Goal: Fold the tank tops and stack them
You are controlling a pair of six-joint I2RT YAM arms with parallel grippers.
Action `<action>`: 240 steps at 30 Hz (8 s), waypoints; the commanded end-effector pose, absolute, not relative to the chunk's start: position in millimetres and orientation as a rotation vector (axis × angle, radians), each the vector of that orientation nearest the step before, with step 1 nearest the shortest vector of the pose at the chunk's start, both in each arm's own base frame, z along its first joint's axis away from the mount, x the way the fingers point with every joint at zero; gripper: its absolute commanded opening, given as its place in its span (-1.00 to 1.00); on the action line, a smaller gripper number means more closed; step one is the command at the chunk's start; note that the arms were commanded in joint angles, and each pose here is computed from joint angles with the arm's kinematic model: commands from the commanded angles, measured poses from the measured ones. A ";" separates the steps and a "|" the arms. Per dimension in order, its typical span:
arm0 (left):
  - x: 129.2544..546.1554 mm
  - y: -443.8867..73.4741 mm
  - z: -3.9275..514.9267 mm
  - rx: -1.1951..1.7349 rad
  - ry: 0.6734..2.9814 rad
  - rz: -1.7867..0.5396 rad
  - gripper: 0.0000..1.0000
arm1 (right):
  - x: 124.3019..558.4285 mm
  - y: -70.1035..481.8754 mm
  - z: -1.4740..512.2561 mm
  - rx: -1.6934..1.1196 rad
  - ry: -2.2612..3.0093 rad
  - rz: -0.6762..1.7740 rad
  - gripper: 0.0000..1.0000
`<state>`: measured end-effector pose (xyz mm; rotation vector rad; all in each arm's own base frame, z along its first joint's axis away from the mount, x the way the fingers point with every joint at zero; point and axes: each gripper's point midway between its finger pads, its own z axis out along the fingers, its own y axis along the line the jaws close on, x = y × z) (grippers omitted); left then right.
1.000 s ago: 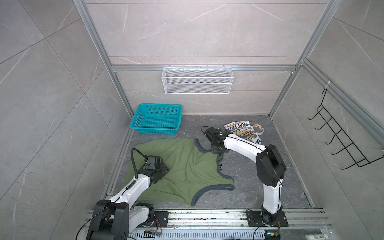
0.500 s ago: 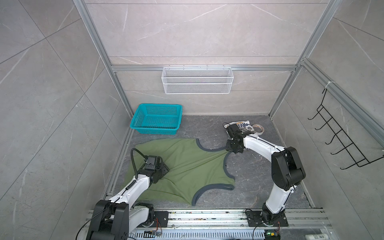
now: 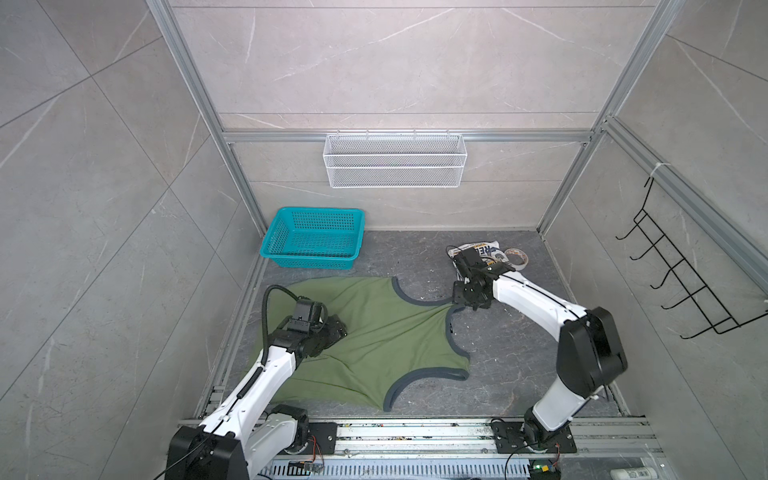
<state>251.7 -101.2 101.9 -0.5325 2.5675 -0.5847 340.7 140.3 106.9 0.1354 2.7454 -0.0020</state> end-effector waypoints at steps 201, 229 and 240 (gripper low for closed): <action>423.0 102.5 54.5 -1.159 2.189 -0.466 0.35 | 480.4 304.2 30.4 0.166 2.798 0.697 -0.21; 323.2 24.6 42.1 -1.094 2.255 -0.633 -0.51 | 406.3 250.3 46.4 0.137 2.765 0.563 -0.98; 285.2 28.0 80.9 -1.079 2.225 -0.488 0.16 | 372.9 225.2 25.9 0.108 2.805 0.466 -0.97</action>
